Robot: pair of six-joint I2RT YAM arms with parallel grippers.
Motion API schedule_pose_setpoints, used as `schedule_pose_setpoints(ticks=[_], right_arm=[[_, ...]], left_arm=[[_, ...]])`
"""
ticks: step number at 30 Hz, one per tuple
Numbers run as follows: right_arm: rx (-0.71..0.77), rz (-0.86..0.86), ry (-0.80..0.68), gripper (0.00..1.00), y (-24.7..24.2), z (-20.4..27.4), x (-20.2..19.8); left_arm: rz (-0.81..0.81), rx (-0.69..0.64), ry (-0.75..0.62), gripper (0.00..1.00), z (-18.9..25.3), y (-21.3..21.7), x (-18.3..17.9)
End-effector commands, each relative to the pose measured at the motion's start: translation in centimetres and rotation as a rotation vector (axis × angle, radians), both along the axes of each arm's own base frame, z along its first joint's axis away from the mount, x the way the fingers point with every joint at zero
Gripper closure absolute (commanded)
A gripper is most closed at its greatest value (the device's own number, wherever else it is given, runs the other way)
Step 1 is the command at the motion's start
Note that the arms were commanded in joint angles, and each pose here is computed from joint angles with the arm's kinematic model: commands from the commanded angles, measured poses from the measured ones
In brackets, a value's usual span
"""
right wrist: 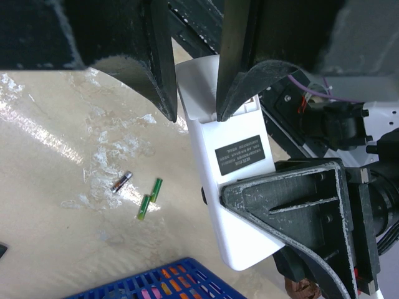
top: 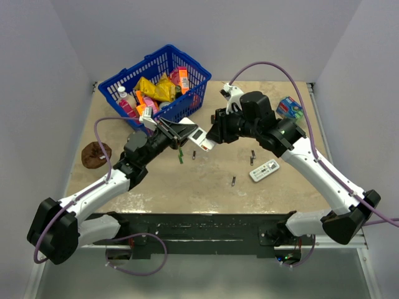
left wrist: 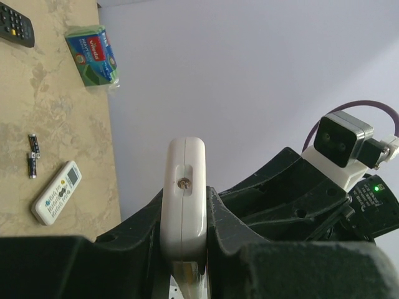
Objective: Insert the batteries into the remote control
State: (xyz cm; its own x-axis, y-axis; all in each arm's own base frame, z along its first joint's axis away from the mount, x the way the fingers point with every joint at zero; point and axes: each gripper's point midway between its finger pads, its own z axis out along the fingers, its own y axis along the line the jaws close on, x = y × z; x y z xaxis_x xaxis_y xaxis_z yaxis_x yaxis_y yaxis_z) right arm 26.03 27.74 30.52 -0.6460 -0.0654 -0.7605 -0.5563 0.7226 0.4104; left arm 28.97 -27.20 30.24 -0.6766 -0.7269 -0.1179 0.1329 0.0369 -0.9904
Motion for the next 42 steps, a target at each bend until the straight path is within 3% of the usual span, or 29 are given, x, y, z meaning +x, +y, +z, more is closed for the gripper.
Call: schedule_pose_setpoints(ticks=[1, 12, 42], right_arm=[[-0.029, -0.009, -0.021, 0.66, -0.3, 0.5, 0.1], [-0.054, -0.047, -0.038, 0.66, -0.9, 0.8, 0.7], [-0.07, 0.075, -0.072, 0.64, 2.0, 1.2, -1.8]], left_arm=[[0.035, -0.131, -0.082, 1.0, 4.1, 0.6, 0.1], [0.032, -0.19, -0.009, 1.0, 2.7, 0.5, 0.2], [0.123, -0.257, 0.021, 1.0, 2.7, 1.9, 0.8]])
